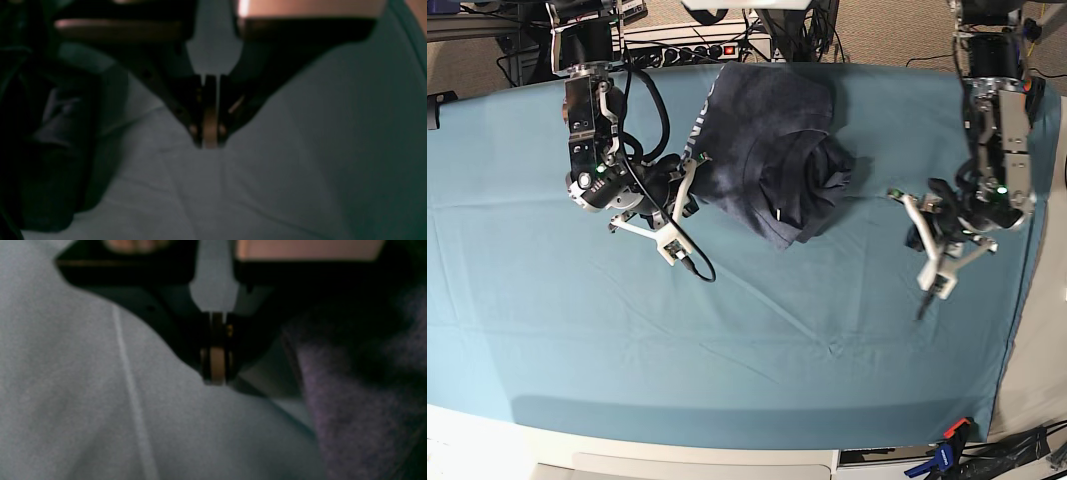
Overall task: Fold the T-shirt properly
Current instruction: 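Grasp the shirt with both grippers and lift it off the table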
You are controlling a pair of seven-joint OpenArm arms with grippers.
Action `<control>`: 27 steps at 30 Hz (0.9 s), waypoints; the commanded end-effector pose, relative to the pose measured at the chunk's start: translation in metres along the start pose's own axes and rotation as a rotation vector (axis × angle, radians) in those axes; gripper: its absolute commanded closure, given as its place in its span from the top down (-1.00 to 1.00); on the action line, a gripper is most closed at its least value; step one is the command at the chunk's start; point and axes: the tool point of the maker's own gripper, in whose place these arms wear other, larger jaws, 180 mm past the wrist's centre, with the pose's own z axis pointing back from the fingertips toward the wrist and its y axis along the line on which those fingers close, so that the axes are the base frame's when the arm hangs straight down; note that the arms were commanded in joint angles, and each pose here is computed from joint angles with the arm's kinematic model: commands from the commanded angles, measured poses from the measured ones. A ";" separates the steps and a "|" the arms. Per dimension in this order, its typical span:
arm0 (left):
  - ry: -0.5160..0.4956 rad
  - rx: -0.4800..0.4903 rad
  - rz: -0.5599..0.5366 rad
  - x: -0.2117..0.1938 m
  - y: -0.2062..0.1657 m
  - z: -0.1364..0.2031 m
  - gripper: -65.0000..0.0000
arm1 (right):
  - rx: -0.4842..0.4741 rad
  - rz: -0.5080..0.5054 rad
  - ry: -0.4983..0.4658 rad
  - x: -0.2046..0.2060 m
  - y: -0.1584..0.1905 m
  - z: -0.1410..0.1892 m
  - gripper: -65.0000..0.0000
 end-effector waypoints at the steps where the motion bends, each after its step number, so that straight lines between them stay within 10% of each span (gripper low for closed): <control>1: -0.044 0.007 0.000 0.011 0.007 0.009 -1.00 | -0.011 0.008 -0.047 0.014 -0.004 0.005 -1.00; 17: 0.139 -0.208 0.132 -0.098 -0.051 0.013 -1.00 | -0.012 0.008 -0.047 0.014 -0.004 0.005 -1.00; 27: 0.068 -0.373 0.241 -0.092 -0.115 0.003 -1.00 | -0.014 0.010 -0.045 0.014 -0.005 0.005 -1.00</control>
